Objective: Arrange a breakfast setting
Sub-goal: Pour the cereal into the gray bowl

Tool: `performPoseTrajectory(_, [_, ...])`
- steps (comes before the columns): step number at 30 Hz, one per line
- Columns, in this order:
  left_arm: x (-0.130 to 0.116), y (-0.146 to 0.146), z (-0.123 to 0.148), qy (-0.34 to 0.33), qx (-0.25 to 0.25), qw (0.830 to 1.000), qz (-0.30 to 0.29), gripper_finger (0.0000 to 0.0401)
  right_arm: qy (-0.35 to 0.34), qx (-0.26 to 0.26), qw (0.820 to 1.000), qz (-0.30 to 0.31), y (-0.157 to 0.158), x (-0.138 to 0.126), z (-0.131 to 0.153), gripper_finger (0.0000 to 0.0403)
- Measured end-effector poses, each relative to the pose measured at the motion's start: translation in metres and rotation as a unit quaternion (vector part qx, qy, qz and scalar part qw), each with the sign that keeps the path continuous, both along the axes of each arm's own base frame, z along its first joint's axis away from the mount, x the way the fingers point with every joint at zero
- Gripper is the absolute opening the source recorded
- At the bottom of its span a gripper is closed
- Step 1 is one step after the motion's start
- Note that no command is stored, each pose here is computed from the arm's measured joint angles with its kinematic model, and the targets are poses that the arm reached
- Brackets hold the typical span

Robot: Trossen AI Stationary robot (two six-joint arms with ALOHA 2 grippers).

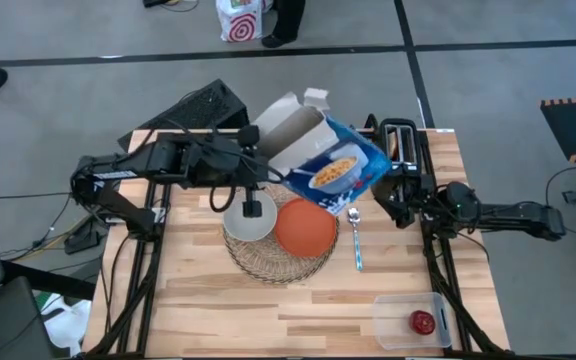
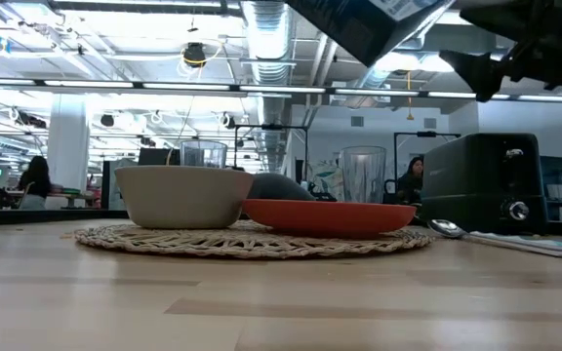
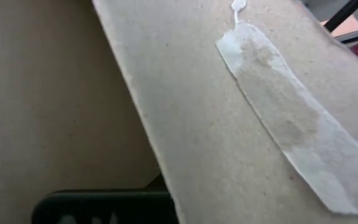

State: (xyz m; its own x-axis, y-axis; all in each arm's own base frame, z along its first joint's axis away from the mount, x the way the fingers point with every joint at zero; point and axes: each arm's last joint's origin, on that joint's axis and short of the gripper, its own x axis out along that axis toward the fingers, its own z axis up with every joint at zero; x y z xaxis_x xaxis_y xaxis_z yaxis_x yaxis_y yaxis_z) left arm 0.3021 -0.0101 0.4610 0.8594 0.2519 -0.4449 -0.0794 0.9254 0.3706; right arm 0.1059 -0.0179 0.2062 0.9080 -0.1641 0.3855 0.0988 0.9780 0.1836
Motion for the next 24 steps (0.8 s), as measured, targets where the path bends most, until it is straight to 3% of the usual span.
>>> performPoseTrajectory(12, [0.008,-0.012,-0.003,-0.001,0.005,1.000,-0.026,0.0000,-0.022,-0.045,0.997,0.063,-0.006,0.003,0.005,0.0394])
performPoseTrajectory(24, [0.009,-0.014,-0.003,-0.001,-0.007,0.998,-0.063,0.0000,-0.040,-0.074,0.994,0.075,-0.007,0.004,0.009,0.0394])
